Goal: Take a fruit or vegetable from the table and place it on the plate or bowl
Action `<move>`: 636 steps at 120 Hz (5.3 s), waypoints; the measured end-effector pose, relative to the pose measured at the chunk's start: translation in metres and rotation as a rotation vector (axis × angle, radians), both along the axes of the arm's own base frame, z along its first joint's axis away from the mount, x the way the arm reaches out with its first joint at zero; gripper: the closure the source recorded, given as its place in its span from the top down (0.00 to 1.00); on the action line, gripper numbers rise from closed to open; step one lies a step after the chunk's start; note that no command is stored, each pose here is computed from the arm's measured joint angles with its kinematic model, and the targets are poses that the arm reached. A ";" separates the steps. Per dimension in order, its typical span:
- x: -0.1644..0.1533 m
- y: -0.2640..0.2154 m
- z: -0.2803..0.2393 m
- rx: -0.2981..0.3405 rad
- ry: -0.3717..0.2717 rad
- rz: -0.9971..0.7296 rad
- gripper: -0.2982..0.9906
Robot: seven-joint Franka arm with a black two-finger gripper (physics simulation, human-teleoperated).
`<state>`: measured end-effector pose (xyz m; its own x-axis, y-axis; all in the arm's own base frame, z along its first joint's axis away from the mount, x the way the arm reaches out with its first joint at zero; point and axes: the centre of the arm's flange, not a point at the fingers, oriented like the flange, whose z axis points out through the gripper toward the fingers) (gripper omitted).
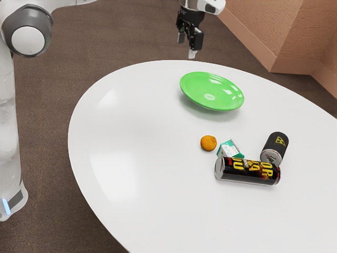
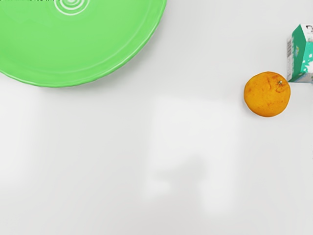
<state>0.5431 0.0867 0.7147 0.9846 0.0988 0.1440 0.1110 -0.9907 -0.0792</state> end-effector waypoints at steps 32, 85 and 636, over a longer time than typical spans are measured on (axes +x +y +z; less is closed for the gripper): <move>-0.022 -0.029 0.072 0.013 -0.118 -0.060 0.77; 0.034 -0.049 0.018 -0.108 0.003 0.141 0.77; 0.142 -0.038 -0.216 -0.325 0.031 2.081 0.44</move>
